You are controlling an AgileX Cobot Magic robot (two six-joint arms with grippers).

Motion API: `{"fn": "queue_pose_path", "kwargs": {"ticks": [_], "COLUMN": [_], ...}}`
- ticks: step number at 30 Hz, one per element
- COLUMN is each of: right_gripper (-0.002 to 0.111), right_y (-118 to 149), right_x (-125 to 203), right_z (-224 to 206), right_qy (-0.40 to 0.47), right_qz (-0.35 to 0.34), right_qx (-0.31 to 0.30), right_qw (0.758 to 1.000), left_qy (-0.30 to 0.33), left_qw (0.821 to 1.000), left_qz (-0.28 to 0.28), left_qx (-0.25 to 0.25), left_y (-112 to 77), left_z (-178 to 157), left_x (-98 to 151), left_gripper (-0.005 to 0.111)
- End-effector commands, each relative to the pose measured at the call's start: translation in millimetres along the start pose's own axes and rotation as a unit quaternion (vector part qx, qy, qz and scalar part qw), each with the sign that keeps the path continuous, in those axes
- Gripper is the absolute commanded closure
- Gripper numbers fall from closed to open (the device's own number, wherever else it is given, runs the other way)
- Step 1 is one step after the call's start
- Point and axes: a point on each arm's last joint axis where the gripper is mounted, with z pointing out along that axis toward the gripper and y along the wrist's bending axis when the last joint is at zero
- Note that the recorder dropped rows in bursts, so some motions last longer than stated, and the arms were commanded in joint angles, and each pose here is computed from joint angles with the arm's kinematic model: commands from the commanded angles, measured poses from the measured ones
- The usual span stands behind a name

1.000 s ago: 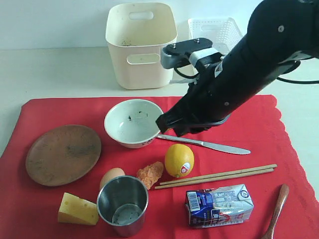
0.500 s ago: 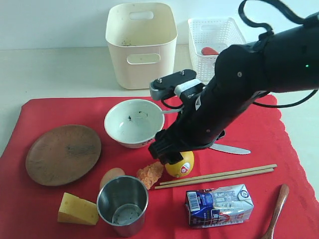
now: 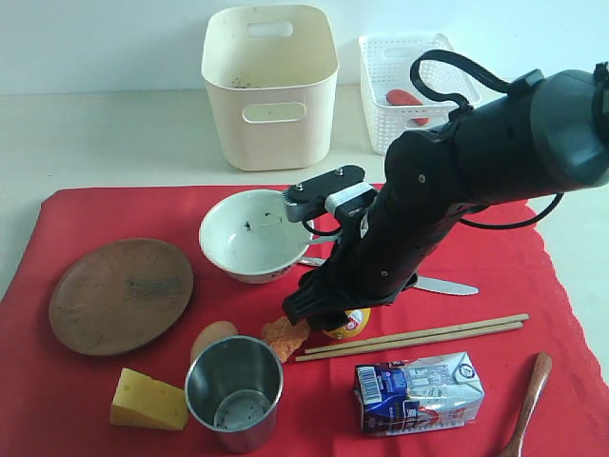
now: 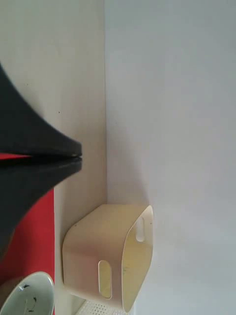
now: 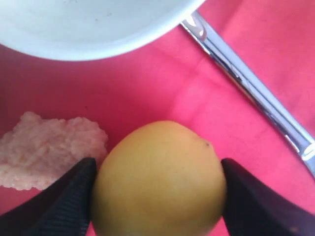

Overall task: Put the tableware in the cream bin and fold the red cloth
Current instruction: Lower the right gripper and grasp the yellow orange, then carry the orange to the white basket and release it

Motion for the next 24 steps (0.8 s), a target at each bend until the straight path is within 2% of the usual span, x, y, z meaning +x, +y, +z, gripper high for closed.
{"fn": "queue_pose_path", "kwargs": {"ticks": [1,11,19,24], "right_gripper": [0.065,0.107,0.108,0.108], "right_y": [0.6,0.9,1.3,3.3], "right_x": [0.8,0.7,0.4,-5.6], "right_z": [1.0,-0.8,-3.6,-27.7], "right_qy": [-0.002,-0.003,-0.005,-0.045], "right_qz": [-0.006,-0.001,0.001,-0.015], "right_qx": [0.002,0.001,0.001,0.002], "right_qw": [1.0,1.0,1.0,0.999], "left_qy": [0.001,0.001,0.001,0.001], "left_qw": [1.0,1.0,1.0,1.0], "left_qz": [-0.001,-0.001,-0.001,-0.001], "left_qx": [0.003,0.003,0.003,0.003], "left_y": [-0.4,-0.4,-0.4,-0.4], "left_z": [-0.4,-0.4,-0.4,-0.4], "left_x": [1.1,1.1,1.1,1.1], "left_gripper": [0.105,0.105,0.105,0.105]}}
